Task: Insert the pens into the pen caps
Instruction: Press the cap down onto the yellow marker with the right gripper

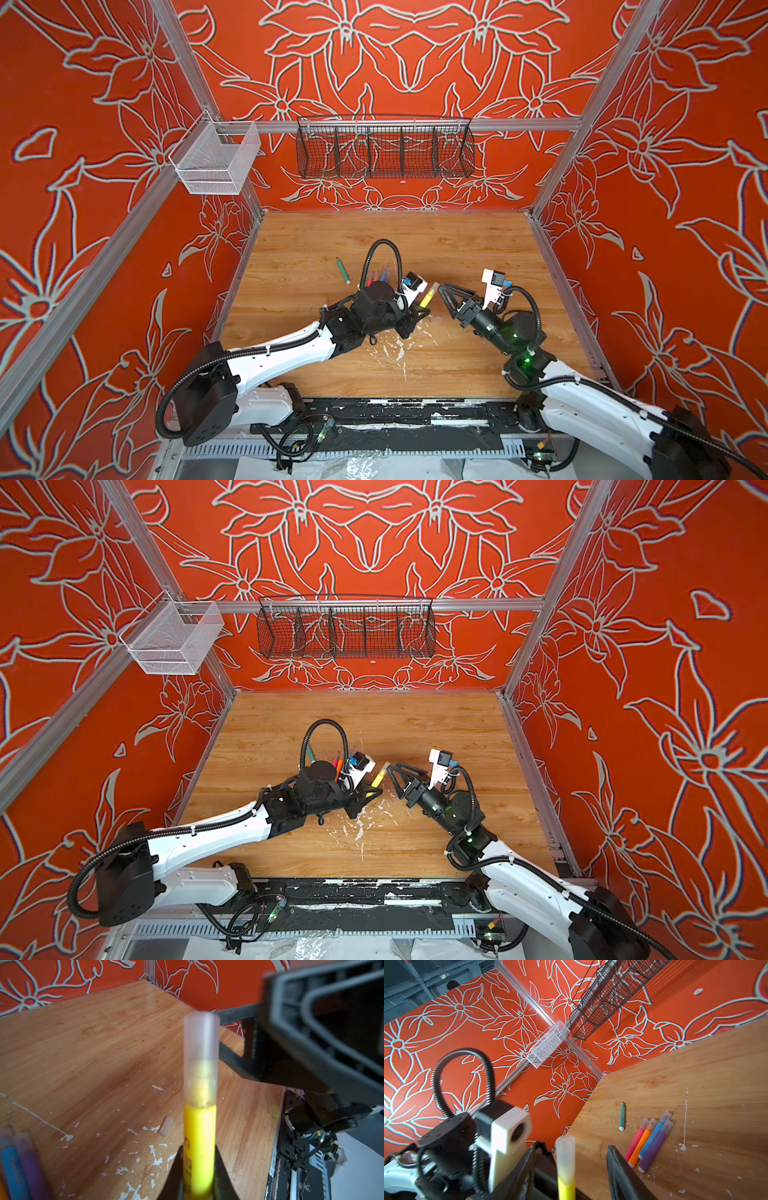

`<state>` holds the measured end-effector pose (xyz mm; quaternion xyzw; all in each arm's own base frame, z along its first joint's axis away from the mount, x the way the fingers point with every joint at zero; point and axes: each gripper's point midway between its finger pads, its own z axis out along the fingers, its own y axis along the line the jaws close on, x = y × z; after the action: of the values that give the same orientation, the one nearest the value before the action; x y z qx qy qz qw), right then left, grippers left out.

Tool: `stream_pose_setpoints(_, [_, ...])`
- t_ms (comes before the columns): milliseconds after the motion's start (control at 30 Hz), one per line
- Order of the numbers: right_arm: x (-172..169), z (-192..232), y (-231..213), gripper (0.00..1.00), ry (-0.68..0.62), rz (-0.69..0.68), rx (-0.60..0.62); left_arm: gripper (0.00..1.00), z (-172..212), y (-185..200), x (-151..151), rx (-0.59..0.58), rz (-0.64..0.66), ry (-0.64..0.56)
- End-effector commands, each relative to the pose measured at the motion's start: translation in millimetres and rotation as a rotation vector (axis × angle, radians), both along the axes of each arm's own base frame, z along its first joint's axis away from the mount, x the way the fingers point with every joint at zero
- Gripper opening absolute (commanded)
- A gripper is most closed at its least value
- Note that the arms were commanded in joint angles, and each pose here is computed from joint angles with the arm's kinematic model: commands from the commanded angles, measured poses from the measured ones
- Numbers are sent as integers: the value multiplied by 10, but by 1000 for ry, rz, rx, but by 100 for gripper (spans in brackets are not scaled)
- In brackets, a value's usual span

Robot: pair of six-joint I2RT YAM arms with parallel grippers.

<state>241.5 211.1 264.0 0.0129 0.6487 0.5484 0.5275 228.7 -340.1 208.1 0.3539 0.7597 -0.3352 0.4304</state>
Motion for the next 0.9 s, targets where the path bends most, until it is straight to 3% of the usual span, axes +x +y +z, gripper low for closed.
stream_pose_setpoints(0, [51,-26,3,48,42,5,-5,0,34,-111,-54,57,-34,-77])
stream_pose_setpoints(533, [49,-36,123,7,52,76,-15,0,15,-170,-57,66,-29,-80])
stream_pose_setpoints(867, [-2,-23,205,6,36,103,-50,0,16,-115,17,73,24,-84])
